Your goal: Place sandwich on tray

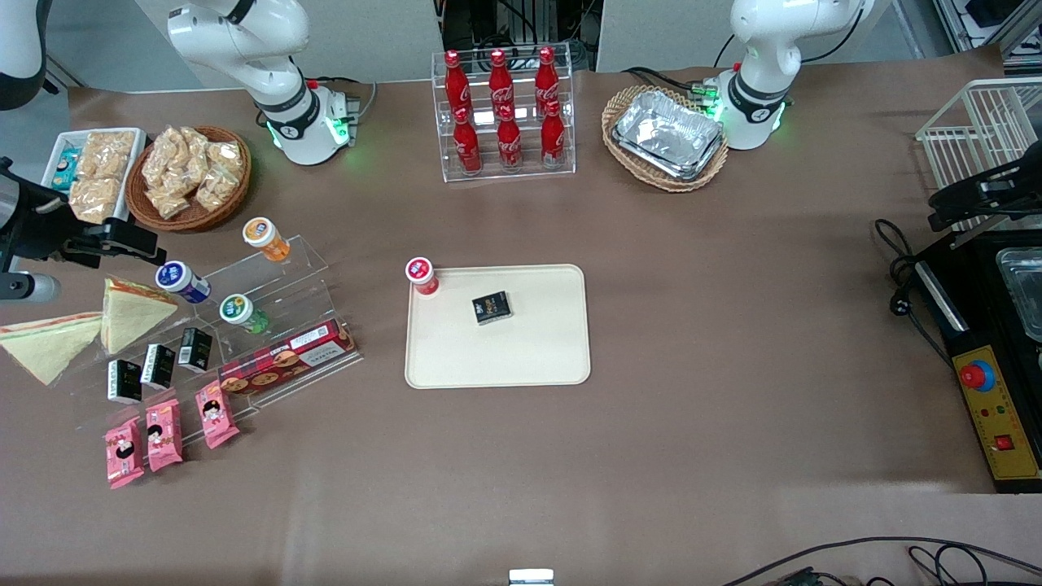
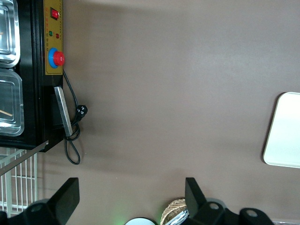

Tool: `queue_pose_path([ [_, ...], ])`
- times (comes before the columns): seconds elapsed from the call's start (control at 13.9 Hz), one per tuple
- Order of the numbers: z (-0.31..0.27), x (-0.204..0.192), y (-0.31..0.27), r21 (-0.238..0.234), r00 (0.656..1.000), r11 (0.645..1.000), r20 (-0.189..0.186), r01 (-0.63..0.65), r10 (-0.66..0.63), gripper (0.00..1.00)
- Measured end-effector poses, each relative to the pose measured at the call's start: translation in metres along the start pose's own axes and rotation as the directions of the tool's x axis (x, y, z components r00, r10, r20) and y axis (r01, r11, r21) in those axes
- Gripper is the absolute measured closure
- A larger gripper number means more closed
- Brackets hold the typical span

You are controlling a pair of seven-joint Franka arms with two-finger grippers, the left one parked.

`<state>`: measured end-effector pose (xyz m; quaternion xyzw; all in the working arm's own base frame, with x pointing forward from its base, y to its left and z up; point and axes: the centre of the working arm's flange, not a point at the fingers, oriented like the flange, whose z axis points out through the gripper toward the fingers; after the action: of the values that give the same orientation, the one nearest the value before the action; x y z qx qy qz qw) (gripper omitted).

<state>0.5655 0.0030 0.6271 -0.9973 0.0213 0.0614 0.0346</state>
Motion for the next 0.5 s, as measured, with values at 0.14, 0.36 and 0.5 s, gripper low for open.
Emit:
queue_pose_path([
  [0.14, 0.0003, 0.0001, -0.0005, 0.0, 1.0, 1.0, 0.001, 0.001, -0.001, 0.0],
  [0.36, 0.0004, 0.0, -0.0012, 0.0, 1.0, 1.0, 0.001, 0.002, -0.002, 0.0],
  [0.5, 0.0002, 0.0004, 0.004, 0.0, 1.0, 1.0, 0.001, -0.008, 0.008, 0.0],
])
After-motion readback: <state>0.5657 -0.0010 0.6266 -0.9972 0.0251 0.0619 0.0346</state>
